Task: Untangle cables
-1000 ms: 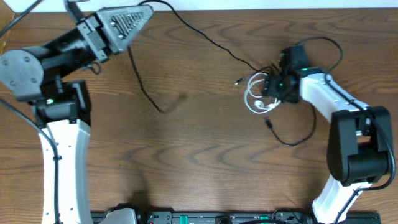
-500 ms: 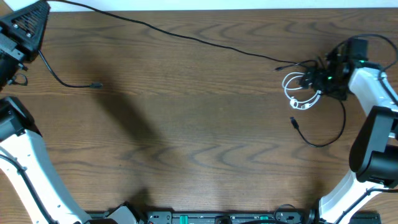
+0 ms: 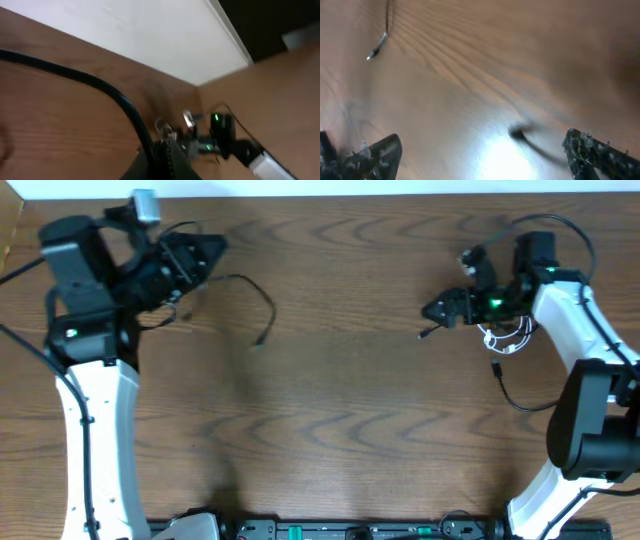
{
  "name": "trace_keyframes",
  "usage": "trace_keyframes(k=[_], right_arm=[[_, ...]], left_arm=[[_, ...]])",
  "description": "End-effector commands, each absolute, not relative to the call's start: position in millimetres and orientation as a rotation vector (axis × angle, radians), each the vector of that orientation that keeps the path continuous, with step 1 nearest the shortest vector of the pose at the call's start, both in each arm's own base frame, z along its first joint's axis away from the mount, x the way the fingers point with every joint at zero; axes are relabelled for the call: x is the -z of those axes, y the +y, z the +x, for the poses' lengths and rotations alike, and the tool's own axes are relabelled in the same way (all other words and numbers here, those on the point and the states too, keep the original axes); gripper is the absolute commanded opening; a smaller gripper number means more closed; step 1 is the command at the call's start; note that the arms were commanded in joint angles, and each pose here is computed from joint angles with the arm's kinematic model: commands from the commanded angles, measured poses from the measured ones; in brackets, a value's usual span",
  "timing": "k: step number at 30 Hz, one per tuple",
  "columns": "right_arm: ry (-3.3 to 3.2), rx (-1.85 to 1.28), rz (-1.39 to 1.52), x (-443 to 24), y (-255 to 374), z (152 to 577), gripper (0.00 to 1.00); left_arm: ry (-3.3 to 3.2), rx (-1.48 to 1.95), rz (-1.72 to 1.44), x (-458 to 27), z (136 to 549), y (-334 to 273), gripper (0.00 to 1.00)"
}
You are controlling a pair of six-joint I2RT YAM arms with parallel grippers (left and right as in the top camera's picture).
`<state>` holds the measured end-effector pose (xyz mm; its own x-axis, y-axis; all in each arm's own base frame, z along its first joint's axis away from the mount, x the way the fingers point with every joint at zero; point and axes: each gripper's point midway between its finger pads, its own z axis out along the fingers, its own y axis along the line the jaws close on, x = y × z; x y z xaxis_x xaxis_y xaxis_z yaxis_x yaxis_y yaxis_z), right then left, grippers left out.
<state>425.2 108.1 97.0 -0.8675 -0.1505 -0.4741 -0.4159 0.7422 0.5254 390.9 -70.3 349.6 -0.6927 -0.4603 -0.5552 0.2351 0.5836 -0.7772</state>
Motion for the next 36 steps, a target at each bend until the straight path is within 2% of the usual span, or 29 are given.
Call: trace_keyframes(k=[1,4,8,14,17,19,20,21,22,25,26,27,29,30,31,32,33,36], right_arm=[[2.329,-1.003,-0.683,-132,171,426,0.99],[1.931,-1.216,-0.942,-186,239,418,0.99],[1.682,-1.284,-1.108,-220,296,399,0.99],[1.444,-1.375,-1.250,-257,376,350,0.98],[1.427,-1.430,-1.295,-258,396,326,0.88],[1.398,-1.495,-1.322,-263,396,315,0.75],[1.407,-1.516,-1.316,-265,400,311,0.48],[1.418,-1.531,-1.317,-264,403,308,0.07],[1.439,-1.539,-1.303,-263,401,310,0.01],[1.618,-1.595,-1.123,-263,378,340,0.01],[1.738,-1.572,-1.007,-252,360,362,0.01],[1.903,-1.486,-0.837,-232,341,389,0.01],[2.109,-1.295,-0.582,-206,293,427,0.01],[2.140,-1.225,-0.481,-217,260,442,0.01],[2.138,-1.196,-0.437,-232,243,451,0.01],[2.104,-1.158,-0.387,-266,217,465,0.01],[2.075,-1.145,-0.360,-286,206,473,0.01],[1.777,-1.073,-0.069,-437,105,515,0.01]], left_arm=[[2.021,1.222,-0.039,-374,368,-117,0.07],[1.892,1.441,0.056,-430,332,-142,0.07],[1.815,1.675,0.078,-478,297,-154,0.07],[1.790,1.810,0.204,-500,262,-188,0.08],[1.797,1.841,0.248,-501,253,-200,0.08],[1.795,1.840,0.245,-501,254,-200,0.08],[1.795,1.840,0.245,-501,254,-200,0.08],[1.798,1.847,0.250,-501,251,-200,0.08],[1.804,1.858,0.254,-502,248,-201,0.08],[1.802,1.858,0.265,-503,246,-201,0.09],[1.789,1.838,0.288,-502,246,-201,0.14],[1.768,1.802,0.330,-502,248,-201,0.23],[1.707,1.697,0.444,-497,254,-202,0.62],[1.689,1.646,0.491,-491,262,-203,0.79],[1.696,1.624,0.504,-483,270,-204,0.83],[1.724,1.604,0.510,-467,282,-206,0.92],[1.731,1.583,0.526,-459,288,-207,0.92],[1.878,1.445,0.515,-387,333,-201,0.93]])
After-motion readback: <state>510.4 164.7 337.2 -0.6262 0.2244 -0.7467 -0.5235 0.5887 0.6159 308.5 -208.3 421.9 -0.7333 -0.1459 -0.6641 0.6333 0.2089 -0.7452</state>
